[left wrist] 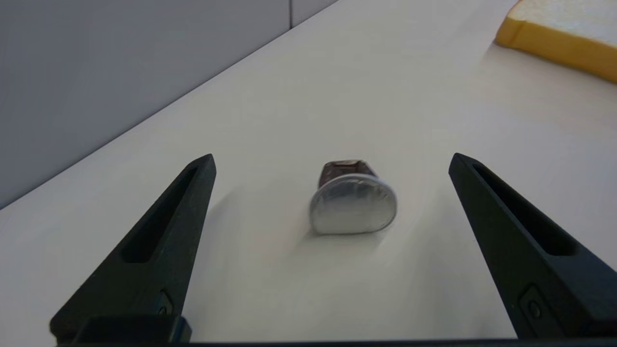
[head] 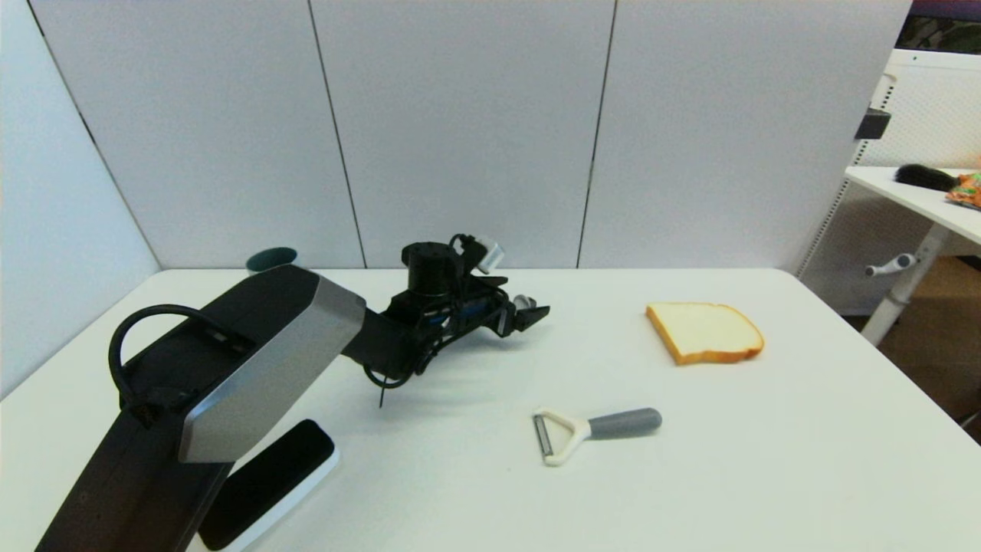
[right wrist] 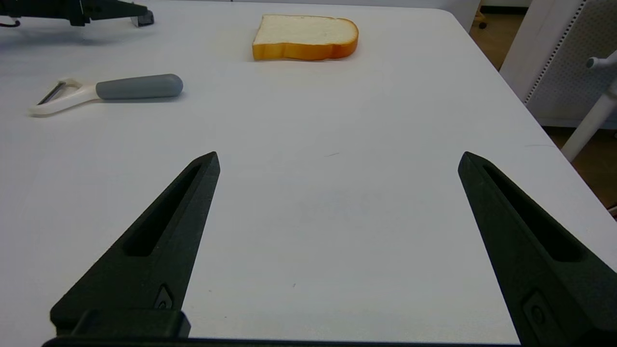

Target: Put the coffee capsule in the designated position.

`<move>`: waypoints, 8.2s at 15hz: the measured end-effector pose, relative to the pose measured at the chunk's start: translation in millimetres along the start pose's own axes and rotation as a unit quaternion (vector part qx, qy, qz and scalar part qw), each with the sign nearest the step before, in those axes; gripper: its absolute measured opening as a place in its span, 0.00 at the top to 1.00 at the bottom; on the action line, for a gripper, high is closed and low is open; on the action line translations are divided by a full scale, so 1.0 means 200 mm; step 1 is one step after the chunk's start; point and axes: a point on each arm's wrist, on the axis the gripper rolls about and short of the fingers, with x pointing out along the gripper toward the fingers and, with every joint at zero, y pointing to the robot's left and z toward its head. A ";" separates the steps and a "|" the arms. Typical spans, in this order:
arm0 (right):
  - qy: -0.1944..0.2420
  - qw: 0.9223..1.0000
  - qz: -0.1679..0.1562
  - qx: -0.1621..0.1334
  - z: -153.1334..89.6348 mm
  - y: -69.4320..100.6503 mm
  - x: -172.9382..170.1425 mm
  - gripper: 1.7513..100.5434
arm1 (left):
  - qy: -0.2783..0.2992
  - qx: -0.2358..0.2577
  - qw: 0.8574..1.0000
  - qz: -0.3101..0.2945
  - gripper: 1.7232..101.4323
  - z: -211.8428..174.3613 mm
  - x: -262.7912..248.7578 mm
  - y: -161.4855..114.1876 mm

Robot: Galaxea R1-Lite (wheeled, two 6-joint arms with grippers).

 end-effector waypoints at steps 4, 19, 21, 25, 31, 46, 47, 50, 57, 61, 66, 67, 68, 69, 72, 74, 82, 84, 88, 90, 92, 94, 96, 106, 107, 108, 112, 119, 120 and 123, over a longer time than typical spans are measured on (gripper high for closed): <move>0.000 1.000 0.000 0.000 0.00 0.00 0.00 0.03 | 0.003 0.000 1.000 -0.006 0.04 0.01 0.04 -0.01; 0.000 1.000 0.000 0.000 0.00 0.00 0.00 0.03 | 0.012 0.001 1.000 -0.011 0.04 -0.01 0.08 -0.04; 0.000 1.000 0.000 0.000 0.00 0.00 0.00 0.03 | 0.016 0.003 1.000 -0.011 0.04 -0.01 0.08 -0.04; 0.000 1.000 0.000 0.000 0.00 0.00 0.00 0.03 | 0.042 0.011 0.999 -0.010 0.04 -0.05 0.08 -0.04; 0.000 1.000 0.000 0.000 0.00 0.00 0.00 0.03 | 0.042 0.013 0.999 0.001 0.04 -0.05 0.08 -0.04; 0.000 1.000 0.000 0.000 0.00 0.00 0.00 0.03 | 0.040 0.012 0.999 0.001 0.52 -0.05 0.09 -0.04; 0.000 1.000 0.000 0.000 0.00 0.00 0.00 0.03 | 0.040 0.012 0.999 0.001 0.58 -0.06 0.09 -0.04; 0.000 1.000 0.000 0.000 0.00 0.00 0.00 0.03 | 0.037 0.013 0.999 0.001 0.70 -0.06 0.09 -0.04; 0.000 1.000 0.000 0.000 0.00 0.00 0.00 0.03 | 0.036 0.014 0.999 0.002 0.70 0.04 0.02 -0.06; 0.000 1.000 0.000 0.000 0.00 0.00 0.00 0.03 | 0.051 0.012 0.999 0.009 0.70 0.22 -0.26 -0.12; 0.000 1.000 0.000 0.000 0.00 0.00 0.00 0.03 | 0.086 0.010 0.995 0.055 0.70 0.33 -0.82 -0.24; 0.000 1.000 0.000 0.000 0.00 0.00 0.00 0.03 | 0.092 0.007 0.994 0.064 0.70 0.32 -0.94 -0.27; 0.000 1.000 0.000 0.000 0.00 0.00 0.00 0.03 | 0.097 0.004 0.993 0.073 0.70 0.31 -1.04 -0.29; 0.000 1.000 0.000 0.000 0.00 0.00 0.00 0.03 | 0.101 0.001 0.992 0.081 0.70 0.30 -1.14 -0.32; 0.000 1.000 0.000 0.000 0.00 0.00 0.00 0.03 | 0.101 0.000 0.990 0.095 0.70 0.27 -1.35 -0.42; 0.000 1.000 0.000 0.000 0.00 0.00 0.00 0.03 | 0.102 0.012 0.991 0.091 0.70 0.25 -1.43 -0.48; 0.000 1.000 0.000 0.000 0.00 0.00 0.00 0.03 | 0.118 0.053 0.991 0.037 0.70 0.17 -1.38 -0.57; 0.000 1.000 0.000 0.000 0.00 0.00 0.00 0.03 | 0.128 0.051 0.990 0.034 0.70 0.13 -1.34 -0.55; 0.000 1.000 0.000 0.000 0.00 0.00 0.00 0.03 | 0.133 0.046 0.989 0.034 0.70 0.06 -1.25 -0.51; 0.000 1.000 0.000 0.000 0.00 0.00 0.00 0.03 | 0.146 0.038 0.988 0.032 0.70 0.02 -1.22 -0.50; 0.000 1.000 0.000 0.000 0.00 0.00 0.00 0.03 | 0.160 0.029 0.986 0.030 0.70 -0.02 -1.20 -0.49; 0.000 1.000 0.000 0.000 0.00 0.00 0.00 0.03 | 0.170 0.020 0.985 0.029 0.70 -0.05 -1.19 -0.49; 0.000 1.000 0.000 0.000 0.00 0.00 0.00 0.03 | 0.174 0.017 0.984 0.029 0.70 -0.06 -1.18 -0.48; 0.000 1.000 0.000 0.000 0.00 0.00 0.00 0.03 | 0.184 0.013 0.982 0.029 0.70 -0.08 -1.18 -0.48; 0.000 1.000 0.000 0.000 0.00 0.00 0.00 0.03 | 0.185 0.013 0.982 0.029 0.70 -0.08 -1.18 -0.48; 0.000 1.000 0.000 0.000 0.00 0.00 0.00 0.03 | 0.185 0.013 0.982 0.029 0.70 -0.08 -1.18 -0.48; 0.000 1.000 0.000 0.000 0.00 0.00 0.00 0.03 | 0.182 0.014 0.983 0.030 0.70 -0.08 -1.18 -0.48; 0.000 1.000 0.000 0.000 0.00 0.00 0.00 0.03 | 0.178 0.019 0.983 0.031 0.31 -0.06 -1.19 -0.49; 0.000 1.000 0.000 0.000 0.00 0.00 0.00 0.03 | 0.176 0.021 0.984 0.032 0.27 -0.05 -1.20 -0.49; 0.000 1.000 0.000 0.000 0.00 0.00 0.00 0.03 | 0.162 0.028 0.986 0.036 0.20 0.03 -1.26 -0.51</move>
